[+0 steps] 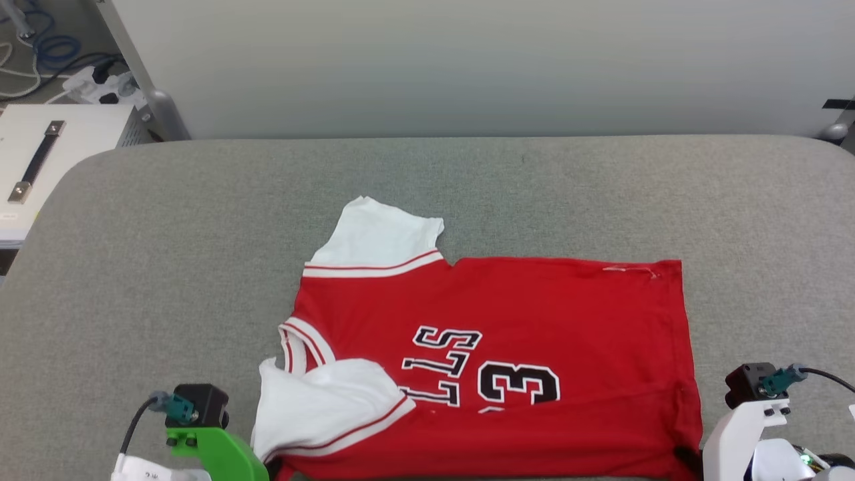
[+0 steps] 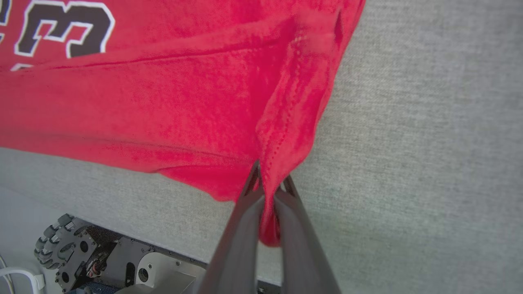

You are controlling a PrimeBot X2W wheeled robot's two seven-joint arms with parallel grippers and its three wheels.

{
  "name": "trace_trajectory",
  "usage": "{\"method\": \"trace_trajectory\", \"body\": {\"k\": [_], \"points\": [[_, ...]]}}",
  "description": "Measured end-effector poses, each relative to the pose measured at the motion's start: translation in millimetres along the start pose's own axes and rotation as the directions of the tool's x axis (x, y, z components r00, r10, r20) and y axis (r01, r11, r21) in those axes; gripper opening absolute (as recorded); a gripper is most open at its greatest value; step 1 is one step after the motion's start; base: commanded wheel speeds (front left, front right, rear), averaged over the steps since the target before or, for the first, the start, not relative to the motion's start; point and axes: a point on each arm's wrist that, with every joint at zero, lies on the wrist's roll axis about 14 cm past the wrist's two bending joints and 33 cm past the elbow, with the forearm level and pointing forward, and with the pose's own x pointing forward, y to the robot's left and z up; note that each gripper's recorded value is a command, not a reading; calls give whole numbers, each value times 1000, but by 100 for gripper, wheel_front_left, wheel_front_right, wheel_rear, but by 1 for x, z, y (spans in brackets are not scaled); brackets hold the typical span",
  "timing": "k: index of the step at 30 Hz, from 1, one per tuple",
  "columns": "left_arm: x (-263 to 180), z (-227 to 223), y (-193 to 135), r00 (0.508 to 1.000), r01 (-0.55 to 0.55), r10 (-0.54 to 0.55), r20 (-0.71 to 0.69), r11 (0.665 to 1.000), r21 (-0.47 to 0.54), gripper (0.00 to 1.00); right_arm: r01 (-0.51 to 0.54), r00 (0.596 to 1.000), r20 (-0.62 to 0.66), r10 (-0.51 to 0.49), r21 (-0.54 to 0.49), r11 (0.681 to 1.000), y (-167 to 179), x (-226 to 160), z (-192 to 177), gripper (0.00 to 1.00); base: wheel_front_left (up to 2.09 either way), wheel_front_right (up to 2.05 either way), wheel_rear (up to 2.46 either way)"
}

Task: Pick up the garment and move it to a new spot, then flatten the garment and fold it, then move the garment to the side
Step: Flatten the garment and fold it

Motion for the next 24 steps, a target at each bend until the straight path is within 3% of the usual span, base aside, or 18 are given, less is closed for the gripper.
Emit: {"method": "trace_trajectory", "body": {"k": [9,18,19,20,21,24], "points": [[-23,-35,4,999,-22,19,-43,998,-62,0,-4,1000,-6,5,23,1000,5,-22,-28,0,0,0,0],[-3,-55,8,993,-23,7,-122,992,-128,0,-8,1000,-28,10,78,997,9,-12,-36,0,0,0,0],[0,-55,8,992,-24,6,-125,990,-138,3,-8,1000,-27,11,83,997,9,-11,-37,27,0,0,0],[3,-56,8,991,-22,3,-131,989,-144,32,-8,1000,-25,10,88,996,9,-10,-37,87,0,0,0],[5,-56,10,991,-26,7,-132,989,-147,100,-7,1000,-16,8,93,996,8,-10,-36,100,0,0,0],[11,-40,9,998,-16,5,-70,988,-153,100,5,996,89,-14,99,995,7,-11,-20,100,0,0,0]]}}
